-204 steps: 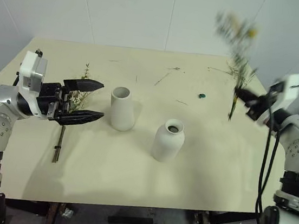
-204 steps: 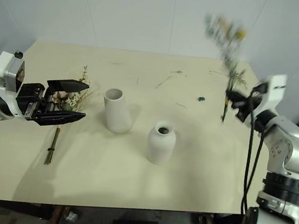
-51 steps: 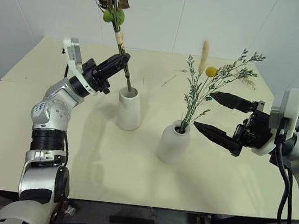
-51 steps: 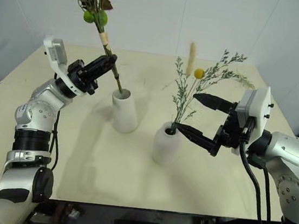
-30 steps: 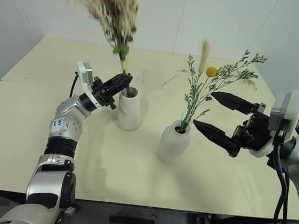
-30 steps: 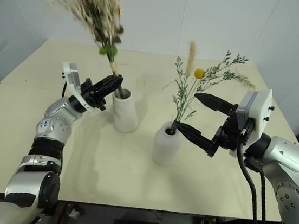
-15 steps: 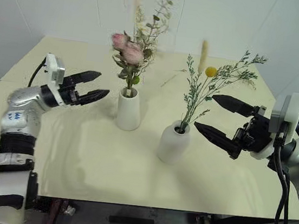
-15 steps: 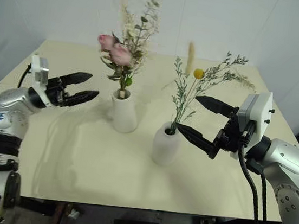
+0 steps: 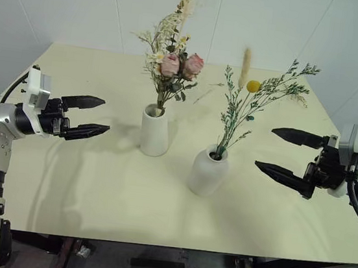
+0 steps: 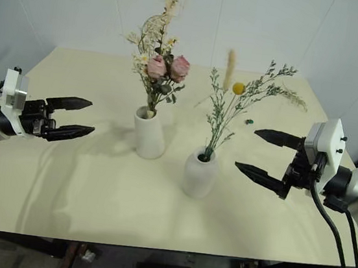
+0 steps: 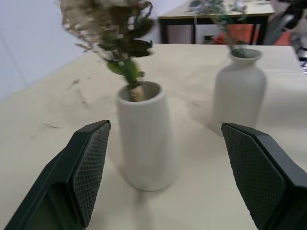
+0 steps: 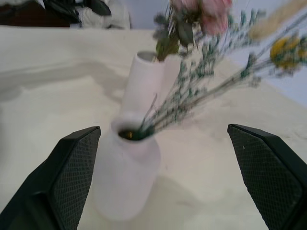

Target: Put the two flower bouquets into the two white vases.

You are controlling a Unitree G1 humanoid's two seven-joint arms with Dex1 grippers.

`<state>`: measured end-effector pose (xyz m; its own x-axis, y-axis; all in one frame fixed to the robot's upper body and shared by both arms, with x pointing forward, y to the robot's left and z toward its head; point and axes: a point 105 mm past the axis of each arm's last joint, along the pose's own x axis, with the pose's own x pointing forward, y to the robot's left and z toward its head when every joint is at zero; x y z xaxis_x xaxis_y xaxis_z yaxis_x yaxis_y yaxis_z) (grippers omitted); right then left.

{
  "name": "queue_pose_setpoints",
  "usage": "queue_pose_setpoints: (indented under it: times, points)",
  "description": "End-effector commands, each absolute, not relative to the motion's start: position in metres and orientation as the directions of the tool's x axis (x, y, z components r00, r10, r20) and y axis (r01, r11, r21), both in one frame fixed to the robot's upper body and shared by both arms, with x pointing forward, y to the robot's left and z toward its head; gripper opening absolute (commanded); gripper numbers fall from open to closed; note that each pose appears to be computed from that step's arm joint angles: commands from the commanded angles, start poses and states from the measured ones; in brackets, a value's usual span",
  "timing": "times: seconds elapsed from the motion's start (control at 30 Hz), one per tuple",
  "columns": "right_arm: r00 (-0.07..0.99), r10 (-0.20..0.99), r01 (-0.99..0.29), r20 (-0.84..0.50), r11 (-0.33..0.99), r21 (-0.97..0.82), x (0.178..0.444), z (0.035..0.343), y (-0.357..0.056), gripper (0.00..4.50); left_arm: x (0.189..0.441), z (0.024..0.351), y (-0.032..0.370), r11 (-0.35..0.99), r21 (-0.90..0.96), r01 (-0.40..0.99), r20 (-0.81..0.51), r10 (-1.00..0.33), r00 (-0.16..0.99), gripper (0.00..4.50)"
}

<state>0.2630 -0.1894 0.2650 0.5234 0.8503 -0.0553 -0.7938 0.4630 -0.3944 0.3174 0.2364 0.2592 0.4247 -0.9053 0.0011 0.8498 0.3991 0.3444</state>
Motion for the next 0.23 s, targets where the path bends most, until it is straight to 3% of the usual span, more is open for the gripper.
queue_pose_setpoints:
  times: [0.03,0.23]
  points:
    - [0.508,0.859,-0.778,-0.068,0.423,-0.465,0.2578,0.2732,-0.1934,4.5,0.3058,0.2752,0.2382,0.381,0.401,0.833,0.017,-0.912,0.409,3.95]
    - [0.511,0.858,-0.763,-0.048,0.427,-0.485,0.2639,0.276,-0.1976,4.5,0.304,0.2671,0.2394,0.404,0.387,0.829,0.022,-0.902,0.43,3.95]
